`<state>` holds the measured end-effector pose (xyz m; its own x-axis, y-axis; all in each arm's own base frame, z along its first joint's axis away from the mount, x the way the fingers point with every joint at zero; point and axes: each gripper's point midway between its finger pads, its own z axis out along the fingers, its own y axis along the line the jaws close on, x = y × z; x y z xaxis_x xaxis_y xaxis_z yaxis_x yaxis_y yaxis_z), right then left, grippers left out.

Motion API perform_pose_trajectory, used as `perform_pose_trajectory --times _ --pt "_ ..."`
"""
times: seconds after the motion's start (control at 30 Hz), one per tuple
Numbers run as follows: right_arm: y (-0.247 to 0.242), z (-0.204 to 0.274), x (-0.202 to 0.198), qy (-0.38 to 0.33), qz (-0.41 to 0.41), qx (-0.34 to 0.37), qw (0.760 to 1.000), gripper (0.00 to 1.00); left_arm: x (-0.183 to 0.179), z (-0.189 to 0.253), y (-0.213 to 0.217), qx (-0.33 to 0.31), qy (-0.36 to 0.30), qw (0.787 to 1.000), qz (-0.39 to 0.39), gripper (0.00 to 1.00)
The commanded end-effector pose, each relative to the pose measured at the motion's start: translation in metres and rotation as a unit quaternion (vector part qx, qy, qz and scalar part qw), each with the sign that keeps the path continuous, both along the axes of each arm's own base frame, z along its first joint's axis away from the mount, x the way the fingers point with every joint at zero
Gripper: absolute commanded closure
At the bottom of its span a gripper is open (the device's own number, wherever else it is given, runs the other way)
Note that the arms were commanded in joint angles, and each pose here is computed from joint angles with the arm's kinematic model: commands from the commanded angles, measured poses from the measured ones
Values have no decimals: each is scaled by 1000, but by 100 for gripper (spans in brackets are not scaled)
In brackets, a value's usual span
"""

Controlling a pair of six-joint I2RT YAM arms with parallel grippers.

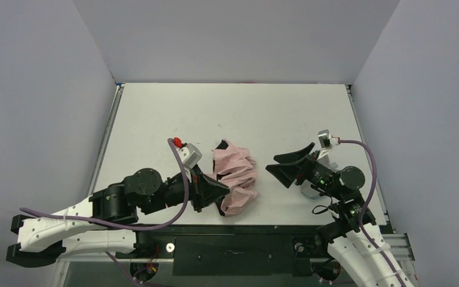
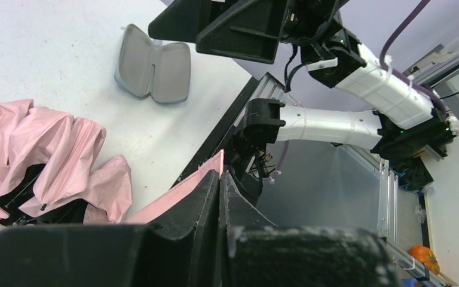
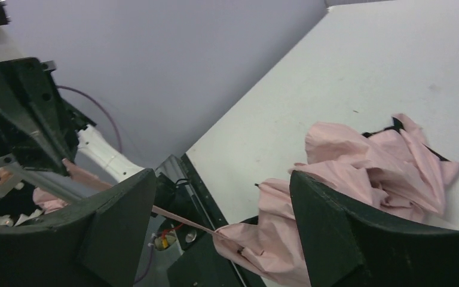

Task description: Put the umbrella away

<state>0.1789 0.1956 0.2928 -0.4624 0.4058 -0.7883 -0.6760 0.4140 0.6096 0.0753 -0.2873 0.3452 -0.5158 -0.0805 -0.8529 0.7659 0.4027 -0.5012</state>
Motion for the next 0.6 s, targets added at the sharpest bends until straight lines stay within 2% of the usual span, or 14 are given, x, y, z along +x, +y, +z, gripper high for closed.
perform_pose_trajectory --times 0.0,0.17,0.37,0.57 --pt "15 47 -38 -102 96 47 989 22 1 34 8 -52 -22 998 3 100" --pt "36 46 -59 -121 155 31 980 24 -11 70 18 -110 -51 992 -26 100" --pt "64 32 -68 -122 192 -8 974 25 -15 89 23 -138 -76 987 -35 100" --pt "82 32 -71 -132 215 -16 968 29 -16 96 16 -147 -81 985 -45 100"
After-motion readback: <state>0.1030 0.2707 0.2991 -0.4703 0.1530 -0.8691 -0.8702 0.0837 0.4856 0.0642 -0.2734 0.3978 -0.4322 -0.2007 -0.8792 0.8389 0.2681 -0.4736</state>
